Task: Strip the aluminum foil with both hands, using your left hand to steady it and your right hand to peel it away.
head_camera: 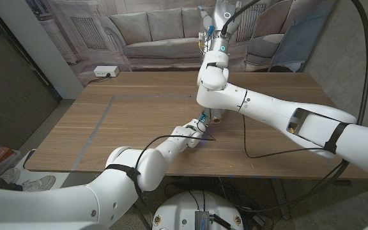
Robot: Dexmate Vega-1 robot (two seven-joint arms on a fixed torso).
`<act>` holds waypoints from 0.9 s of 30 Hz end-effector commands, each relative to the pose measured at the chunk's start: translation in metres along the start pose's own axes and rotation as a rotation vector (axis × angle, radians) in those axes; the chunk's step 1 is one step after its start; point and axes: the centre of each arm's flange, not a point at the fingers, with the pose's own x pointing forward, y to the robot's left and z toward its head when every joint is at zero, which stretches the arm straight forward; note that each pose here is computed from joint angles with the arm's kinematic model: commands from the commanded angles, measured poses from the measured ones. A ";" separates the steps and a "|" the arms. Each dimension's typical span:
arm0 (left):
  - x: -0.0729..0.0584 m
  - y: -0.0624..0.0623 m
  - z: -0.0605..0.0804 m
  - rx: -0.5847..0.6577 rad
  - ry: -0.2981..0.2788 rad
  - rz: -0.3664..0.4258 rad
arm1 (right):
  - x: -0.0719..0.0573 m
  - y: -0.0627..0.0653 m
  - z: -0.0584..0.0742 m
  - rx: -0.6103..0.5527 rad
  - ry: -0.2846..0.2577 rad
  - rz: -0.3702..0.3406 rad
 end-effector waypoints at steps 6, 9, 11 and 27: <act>-0.008 -0.007 0.003 0.019 0.007 -0.009 | 0.002 -0.007 -0.023 0.256 -0.033 0.078; -0.010 -0.009 0.003 0.020 0.017 -0.011 | 0.000 -0.009 -0.029 0.279 -0.039 0.018; -0.013 -0.009 0.001 0.029 0.016 -0.008 | -0.002 -0.011 -0.032 0.268 -0.046 -0.049; -0.026 -0.013 0.005 0.041 0.011 -0.004 | 0.012 -0.015 -0.088 0.594 -0.095 0.153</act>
